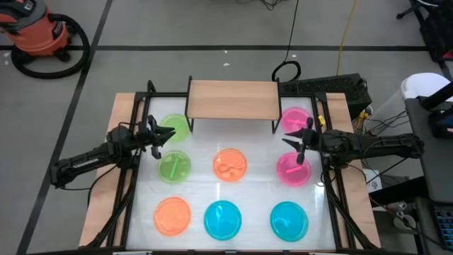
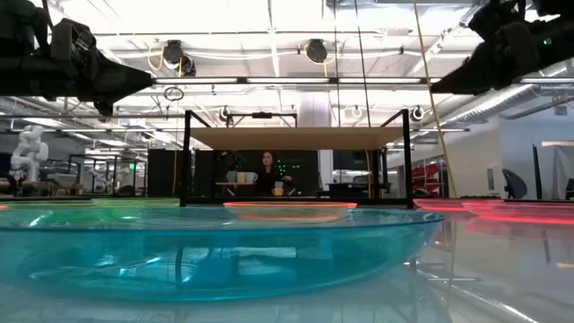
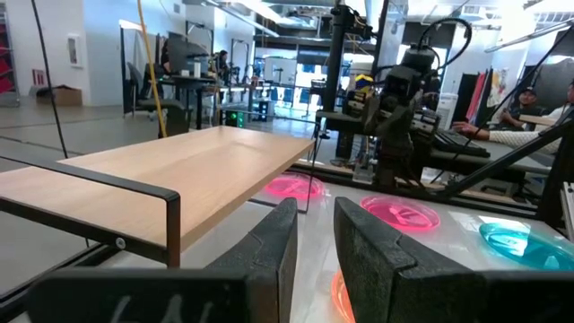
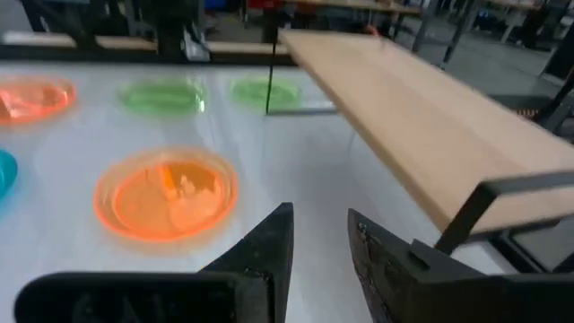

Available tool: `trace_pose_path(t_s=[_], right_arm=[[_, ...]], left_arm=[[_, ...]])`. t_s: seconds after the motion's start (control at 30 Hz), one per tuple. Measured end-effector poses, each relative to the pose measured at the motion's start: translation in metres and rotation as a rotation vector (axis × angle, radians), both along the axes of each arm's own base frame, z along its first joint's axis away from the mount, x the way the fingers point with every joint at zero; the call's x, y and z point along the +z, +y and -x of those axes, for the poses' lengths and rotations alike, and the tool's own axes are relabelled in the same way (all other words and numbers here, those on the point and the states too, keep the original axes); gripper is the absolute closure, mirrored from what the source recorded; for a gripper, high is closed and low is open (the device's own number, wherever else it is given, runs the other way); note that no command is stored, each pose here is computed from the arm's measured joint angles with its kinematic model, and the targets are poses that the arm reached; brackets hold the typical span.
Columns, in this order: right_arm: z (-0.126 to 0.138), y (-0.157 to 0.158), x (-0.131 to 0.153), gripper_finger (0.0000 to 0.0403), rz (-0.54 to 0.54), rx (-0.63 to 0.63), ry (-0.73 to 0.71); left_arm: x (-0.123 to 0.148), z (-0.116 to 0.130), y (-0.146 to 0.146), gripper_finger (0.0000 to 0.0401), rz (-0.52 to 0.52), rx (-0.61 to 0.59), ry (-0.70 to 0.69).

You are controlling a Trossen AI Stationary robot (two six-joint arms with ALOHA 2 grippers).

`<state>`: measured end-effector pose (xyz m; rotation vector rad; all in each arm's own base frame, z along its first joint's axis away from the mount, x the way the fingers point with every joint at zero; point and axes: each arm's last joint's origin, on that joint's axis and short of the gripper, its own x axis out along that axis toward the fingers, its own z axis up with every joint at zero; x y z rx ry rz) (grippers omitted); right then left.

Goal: Place and stack plates onto a shelf
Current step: Put the top orange plate on the shelf

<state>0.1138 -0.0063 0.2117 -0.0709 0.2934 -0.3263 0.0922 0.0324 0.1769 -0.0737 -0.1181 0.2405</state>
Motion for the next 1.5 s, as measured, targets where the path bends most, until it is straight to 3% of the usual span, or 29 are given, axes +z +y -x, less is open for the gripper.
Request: trace_pose_path(t_s=[0.2,0.4,0.57,0.8,1.07,1.17,1.37,1.5], right_arm=[[0.000,0.000,0.003,0.0312,0.013,0.003,-0.022],[0.004,-0.002,-0.005,0.0312,0.018,-0.080,0.095],[0.003,-0.002,0.010,0.0312,-0.047,-0.109,0.129],[-0.007,-0.002,0.001,0.0312,-0.043,-0.117,0.251],[-0.008,-0.008,-0.011,0.0312,-0.063,-0.306,0.340],[-0.011,-0.007,-0.010,0.0312,-0.089,-0.283,0.322],[-0.018,-0.001,-0.011,0.0312,-0.188,-0.101,0.324],[-0.025,0.000,-0.014,0.0312,-0.204,-0.075,0.343]], left_arm=[[0.000,0.000,0.000,0.0320,0.000,0.000,-0.001],[0.000,0.000,0.000,0.0320,0.000,0.000,-0.001],[0.000,0.000,0.000,0.0320,0.000,0.000,-0.001],[0.000,0.000,0.000,0.0320,-0.001,0.000,-0.003],[0.000,0.000,0.000,0.0320,-0.001,0.000,-0.003],[0.000,0.000,0.000,0.0320,-0.001,0.000,-0.004],[0.000,0.000,0.000,0.0320,-0.001,0.000,-0.004],[0.000,0.000,0.000,0.0320,-0.001,0.000,-0.004]])
